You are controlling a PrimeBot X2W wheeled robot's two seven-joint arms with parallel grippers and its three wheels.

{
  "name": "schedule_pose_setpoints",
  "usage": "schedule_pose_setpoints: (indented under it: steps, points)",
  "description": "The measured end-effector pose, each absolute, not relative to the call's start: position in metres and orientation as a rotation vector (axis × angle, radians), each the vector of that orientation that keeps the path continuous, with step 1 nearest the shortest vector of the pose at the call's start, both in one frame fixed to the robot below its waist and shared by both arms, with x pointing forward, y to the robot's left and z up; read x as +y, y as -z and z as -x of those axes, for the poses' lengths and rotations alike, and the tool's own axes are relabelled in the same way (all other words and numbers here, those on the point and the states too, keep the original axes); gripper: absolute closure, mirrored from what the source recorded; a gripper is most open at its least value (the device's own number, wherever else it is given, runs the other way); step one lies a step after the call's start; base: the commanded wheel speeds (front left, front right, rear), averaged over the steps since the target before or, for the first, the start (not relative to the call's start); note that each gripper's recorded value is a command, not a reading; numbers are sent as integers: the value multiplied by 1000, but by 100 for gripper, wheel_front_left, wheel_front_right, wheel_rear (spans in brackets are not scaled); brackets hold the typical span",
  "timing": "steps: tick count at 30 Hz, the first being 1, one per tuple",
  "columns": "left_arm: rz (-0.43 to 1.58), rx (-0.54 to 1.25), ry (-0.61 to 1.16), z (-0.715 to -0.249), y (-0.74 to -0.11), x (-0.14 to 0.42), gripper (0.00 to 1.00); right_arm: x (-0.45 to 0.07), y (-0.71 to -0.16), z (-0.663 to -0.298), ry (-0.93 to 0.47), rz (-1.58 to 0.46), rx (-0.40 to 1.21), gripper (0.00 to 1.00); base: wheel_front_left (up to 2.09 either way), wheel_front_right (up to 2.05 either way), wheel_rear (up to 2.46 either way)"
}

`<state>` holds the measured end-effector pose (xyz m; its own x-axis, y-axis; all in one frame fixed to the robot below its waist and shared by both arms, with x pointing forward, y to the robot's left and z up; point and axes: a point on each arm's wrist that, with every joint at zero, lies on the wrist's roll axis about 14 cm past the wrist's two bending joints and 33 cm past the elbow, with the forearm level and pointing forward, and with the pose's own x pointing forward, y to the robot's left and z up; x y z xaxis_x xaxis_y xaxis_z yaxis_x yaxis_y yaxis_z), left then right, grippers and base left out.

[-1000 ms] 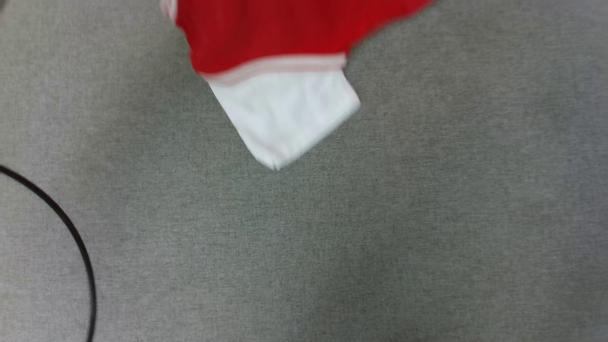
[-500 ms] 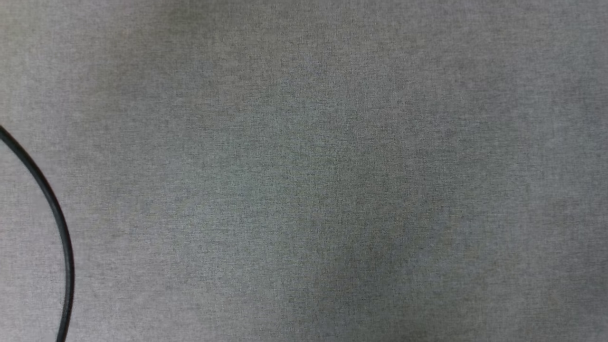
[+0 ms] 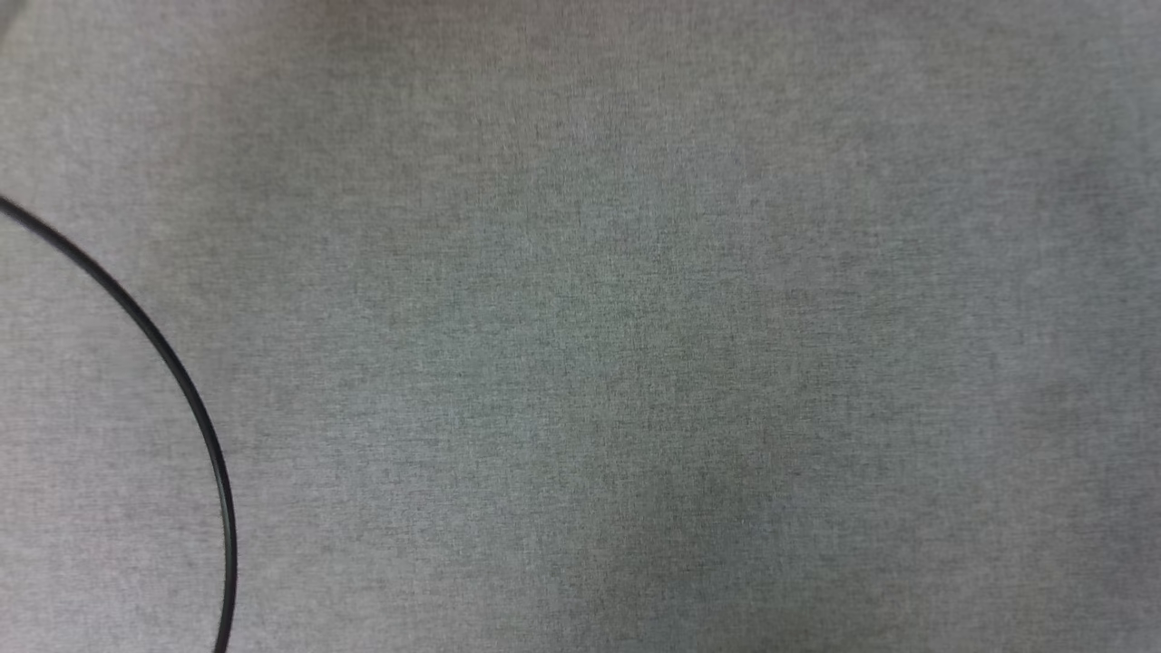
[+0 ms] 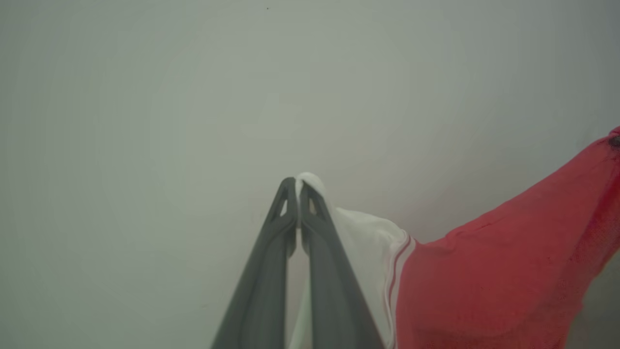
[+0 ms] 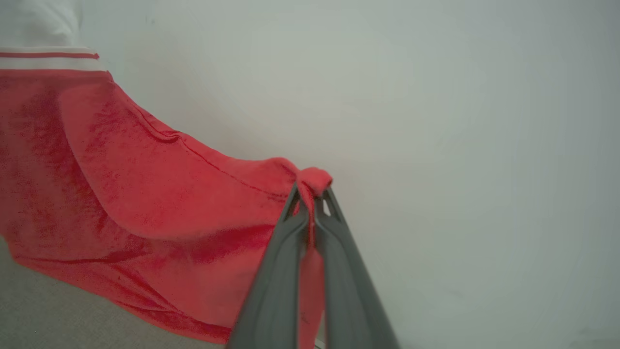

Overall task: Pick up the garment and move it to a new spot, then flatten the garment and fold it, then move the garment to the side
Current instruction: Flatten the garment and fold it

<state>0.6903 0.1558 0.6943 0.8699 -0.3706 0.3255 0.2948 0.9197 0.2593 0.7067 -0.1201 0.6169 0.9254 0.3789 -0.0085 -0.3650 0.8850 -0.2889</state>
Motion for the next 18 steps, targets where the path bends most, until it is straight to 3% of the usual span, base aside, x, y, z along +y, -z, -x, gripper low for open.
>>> schedule_pose_setpoints:
  steps: [9, 18]
  points:
    - [-135, -178, 377, -631, -596, 170, 100, -107, -531, -641, -497, 284, 145, 100, 0, 0, 0]
    - [-48, -4, 363, -520, -521, 165, 100, -132, -483, -558, -528, 240, 282, 100, 0, 0, 0]
